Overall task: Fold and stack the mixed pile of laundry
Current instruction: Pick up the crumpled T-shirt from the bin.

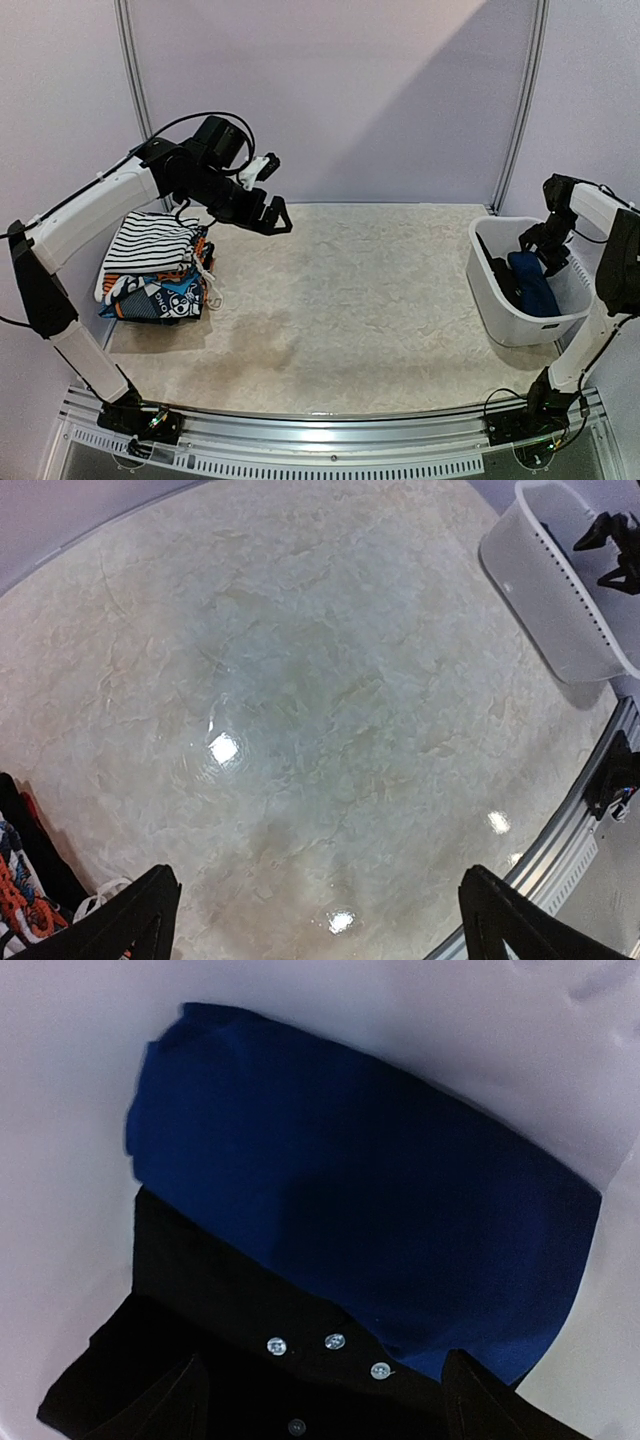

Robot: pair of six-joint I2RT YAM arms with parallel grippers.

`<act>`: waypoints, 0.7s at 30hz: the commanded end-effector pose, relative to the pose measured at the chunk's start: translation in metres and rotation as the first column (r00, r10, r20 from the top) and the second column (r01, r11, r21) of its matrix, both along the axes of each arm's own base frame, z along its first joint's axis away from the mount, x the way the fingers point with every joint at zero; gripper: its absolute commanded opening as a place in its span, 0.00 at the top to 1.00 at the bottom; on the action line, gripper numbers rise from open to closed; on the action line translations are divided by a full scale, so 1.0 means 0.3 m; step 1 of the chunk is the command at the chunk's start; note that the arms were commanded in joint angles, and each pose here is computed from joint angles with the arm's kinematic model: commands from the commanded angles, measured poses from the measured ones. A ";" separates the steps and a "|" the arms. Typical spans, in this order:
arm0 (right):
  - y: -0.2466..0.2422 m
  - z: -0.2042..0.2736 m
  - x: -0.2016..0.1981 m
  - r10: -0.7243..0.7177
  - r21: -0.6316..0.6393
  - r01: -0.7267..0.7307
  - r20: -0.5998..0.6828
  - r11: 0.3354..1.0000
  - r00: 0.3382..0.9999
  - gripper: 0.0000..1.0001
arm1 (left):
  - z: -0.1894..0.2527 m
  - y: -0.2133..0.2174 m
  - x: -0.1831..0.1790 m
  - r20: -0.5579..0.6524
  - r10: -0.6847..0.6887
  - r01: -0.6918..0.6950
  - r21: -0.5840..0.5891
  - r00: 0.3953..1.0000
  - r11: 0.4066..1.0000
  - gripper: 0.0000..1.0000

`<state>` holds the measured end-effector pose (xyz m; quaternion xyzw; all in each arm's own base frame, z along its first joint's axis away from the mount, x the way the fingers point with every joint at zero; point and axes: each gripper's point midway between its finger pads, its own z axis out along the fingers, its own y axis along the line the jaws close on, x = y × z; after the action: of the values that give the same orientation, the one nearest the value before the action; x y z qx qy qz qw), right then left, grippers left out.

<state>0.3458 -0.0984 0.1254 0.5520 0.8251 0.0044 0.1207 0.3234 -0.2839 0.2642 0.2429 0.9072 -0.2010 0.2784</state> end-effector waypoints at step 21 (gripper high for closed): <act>-0.081 -0.185 -0.018 -0.090 0.001 0.090 -0.006 0.996 0.996 0.68 | -0.024 -0.064 0.046 0.002 -0.046 0.046 0.038 0.999 0.998 0.01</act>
<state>0.3328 -0.1069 0.0742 0.5806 0.8086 0.0052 0.0948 0.3402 -0.2957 0.2552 0.2536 0.9088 -0.1905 0.2709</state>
